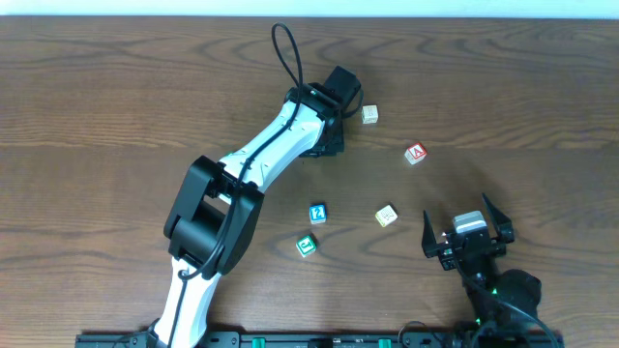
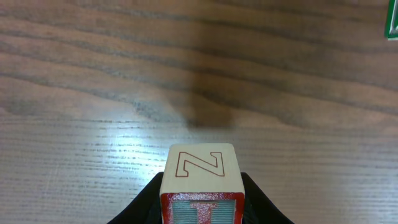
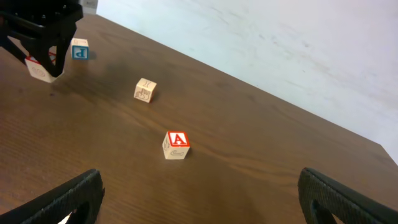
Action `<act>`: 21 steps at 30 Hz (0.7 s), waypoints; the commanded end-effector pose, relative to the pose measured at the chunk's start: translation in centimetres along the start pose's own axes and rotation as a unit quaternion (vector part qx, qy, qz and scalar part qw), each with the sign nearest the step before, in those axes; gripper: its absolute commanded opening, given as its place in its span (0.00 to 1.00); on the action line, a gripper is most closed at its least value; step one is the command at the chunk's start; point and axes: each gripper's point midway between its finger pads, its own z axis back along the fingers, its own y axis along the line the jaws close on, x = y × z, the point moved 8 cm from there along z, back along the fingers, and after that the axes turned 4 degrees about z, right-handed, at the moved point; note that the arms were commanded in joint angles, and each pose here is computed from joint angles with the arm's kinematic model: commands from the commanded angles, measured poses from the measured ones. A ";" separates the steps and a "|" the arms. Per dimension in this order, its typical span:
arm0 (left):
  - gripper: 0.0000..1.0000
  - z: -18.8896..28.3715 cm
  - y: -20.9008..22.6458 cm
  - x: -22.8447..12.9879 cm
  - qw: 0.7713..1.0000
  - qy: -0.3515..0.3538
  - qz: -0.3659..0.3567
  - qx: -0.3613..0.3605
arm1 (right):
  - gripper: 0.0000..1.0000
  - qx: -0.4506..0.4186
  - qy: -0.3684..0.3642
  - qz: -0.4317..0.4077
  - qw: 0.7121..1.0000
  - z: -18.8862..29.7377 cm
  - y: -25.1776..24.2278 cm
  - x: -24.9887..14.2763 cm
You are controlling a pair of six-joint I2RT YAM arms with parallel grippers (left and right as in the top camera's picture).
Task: Spell out Ai2
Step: 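Carry the 'I' block to the table center and set it down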
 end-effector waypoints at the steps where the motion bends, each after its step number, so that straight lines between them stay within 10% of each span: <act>1: 0.06 -1.1 0.2 -0.5 1.000 0.003 0.002 0.021 | 0.99 0.001 -0.002 0.004 1.000 0.0 0.1 0.0; 21: 0.06 -3.1 -0.7 -1.3 0.999 0.029 -0.041 0.002 | 0.99 0.001 -0.002 0.004 1.000 0.0 0.1 0.0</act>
